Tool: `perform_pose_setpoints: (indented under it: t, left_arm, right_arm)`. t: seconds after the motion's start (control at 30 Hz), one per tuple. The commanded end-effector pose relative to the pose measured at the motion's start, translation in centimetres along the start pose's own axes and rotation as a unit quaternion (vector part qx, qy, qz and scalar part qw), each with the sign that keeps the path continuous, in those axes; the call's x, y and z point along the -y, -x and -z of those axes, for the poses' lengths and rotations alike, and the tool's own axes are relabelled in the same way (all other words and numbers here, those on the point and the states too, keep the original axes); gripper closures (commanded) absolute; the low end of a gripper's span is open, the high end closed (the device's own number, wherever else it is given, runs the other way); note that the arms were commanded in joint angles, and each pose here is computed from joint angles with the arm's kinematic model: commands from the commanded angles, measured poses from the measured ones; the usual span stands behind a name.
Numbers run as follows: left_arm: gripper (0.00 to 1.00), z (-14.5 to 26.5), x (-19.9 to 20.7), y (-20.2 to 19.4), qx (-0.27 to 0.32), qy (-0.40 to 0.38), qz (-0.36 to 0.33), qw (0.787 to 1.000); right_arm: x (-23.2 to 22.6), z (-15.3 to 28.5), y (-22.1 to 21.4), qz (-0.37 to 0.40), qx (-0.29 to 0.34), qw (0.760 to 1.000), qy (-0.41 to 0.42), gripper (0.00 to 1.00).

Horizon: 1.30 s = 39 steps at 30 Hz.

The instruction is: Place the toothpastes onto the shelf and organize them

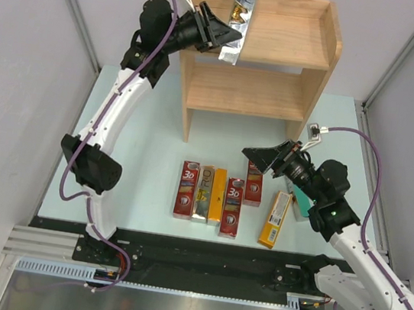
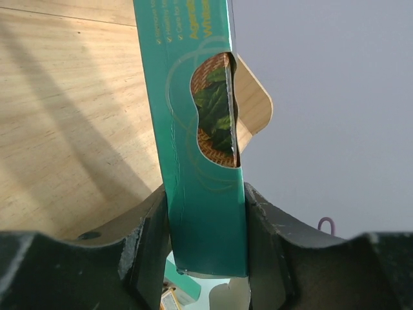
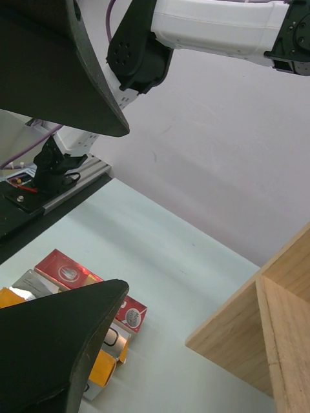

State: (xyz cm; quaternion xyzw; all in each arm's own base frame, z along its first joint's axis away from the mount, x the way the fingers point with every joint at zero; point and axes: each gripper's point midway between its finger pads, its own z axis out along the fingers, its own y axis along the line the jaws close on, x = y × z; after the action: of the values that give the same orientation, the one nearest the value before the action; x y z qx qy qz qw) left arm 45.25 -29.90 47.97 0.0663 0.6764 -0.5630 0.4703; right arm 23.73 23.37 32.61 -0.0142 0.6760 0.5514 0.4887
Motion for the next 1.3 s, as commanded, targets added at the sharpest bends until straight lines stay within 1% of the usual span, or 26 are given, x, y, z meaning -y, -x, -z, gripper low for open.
perform_pose_setpoints:
  t: [0.0, 0.03, 0.07, 0.1, 0.17, 0.33, 0.53, 0.67, 0.73, 0.77, 0.8, 0.87, 0.93, 0.97, 1.0, 1.13, 1.27]
  left_arm:
    - [0.47, 1.2, 1.4, 1.3, 0.030, 0.002, 0.005, 1.000]
    - [0.44, 1.2, 1.4, 1.4, 0.033, 0.003, 0.005, 0.999]
    - [0.38, 1.2, 1.2, 1.2, 0.031, 0.005, 0.010, 0.999]
    - [0.34, 1.2, 1.2, 1.2, 0.032, 0.006, 0.013, 0.999]
    - [0.31, 1.2, 1.2, 0.9, 0.029, 0.004, 0.014, 0.999]
    - [0.28, 1.6, 1.2, 0.4, 0.032, 0.007, 0.019, 0.999]
    - [0.28, 1.5, 1.1, -0.5, 0.023, 0.004, 0.022, 0.999]
    - [0.28, 1.1, 2.3, -0.8, 0.018, -0.003, 0.002, 1.000]
    - [0.28, 0.9, 2.2, -0.9, 0.015, 0.009, -0.002, 1.000]
    - [0.28, 1.0, 2.6, -0.5, 0.019, 0.009, -0.015, 1.000]
    - [0.27, 1.0, 2.5, -0.4, 0.020, 0.016, -0.018, 1.000]
    - [0.22, 0.8, 2.8, 0.0, 0.024, 0.016, -0.037, 0.999]
    - [0.20, 0.6, 2.4, -0.2, 0.016, 0.038, -0.047, 0.998]
    - [0.20, 0.5, 2.7, 0.3, 0.022, 0.040, -0.073, 0.996]
    - [0.20, 0.5, 2.4, 0.5, 0.027, 0.057, -0.080, 0.995]
    - [0.20, 0.2, 1.9, -0.3, 0.023, 0.082, -0.111, 0.990]
    - [0.18, -0.3, 2.2, -1.1, 0.017, 0.087, -0.145, 0.985]
  right_arm:
    - [-0.1, 0.0, 0.1, 0.009, -0.004, 1.000, 0.005, 0.01]
    - [0.0, 0.0, -0.1, 0.007, -0.006, 1.000, 0.004, 0.01]
    - [0.0, 0.0, 0.0, 0.007, -0.006, 1.000, 0.003, 0.01]
    - [0.0, 0.0, 0.0, 0.007, -0.006, 1.000, 0.004, 0.01]
    - [0.2, 0.0, -0.1, 0.006, -0.007, 1.000, 0.001, 0.01]
    - [0.5, 0.0, 0.1, 0.006, -0.006, 1.000, -0.003, 0.01]
    - [0.7, 0.1, 0.3, 0.008, -0.004, 1.000, -0.004, 0.01]
    - [0.6, 0.2, 1.5, 0.009, 0.016, 1.000, 0.000, 0.02]
    - [0.2, 0.2, 2.6, 0.010, 0.030, 0.999, 0.004, 0.02]
    - [-0.3, 0.2, 3.7, 0.017, 0.041, 0.999, 0.004, 0.02]
    - [-0.2, 0.1, 4.0, 0.019, 0.042, 0.999, 0.000, 0.02]
    - [-0.6, -0.1, 4.7, 0.028, 0.046, 0.999, 0.001, 0.02]
    - [-0.7, -0.2, 4.8, 0.029, 0.044, 0.999, 0.002, 0.02]
    - [-0.6, -0.2, 4.8, 0.028, 0.044, 0.999, 0.001, 0.02]
    - [-0.4, -0.2, 4.7, 0.026, 0.042, 0.999, -0.004, 0.02]
    - [0.1, -0.2, 4.2, 0.025, 0.031, 0.999, -0.011, 0.02]
    - [0.4, 0.0, 3.9, 0.026, 0.026, 0.999, -0.019, 0.02]
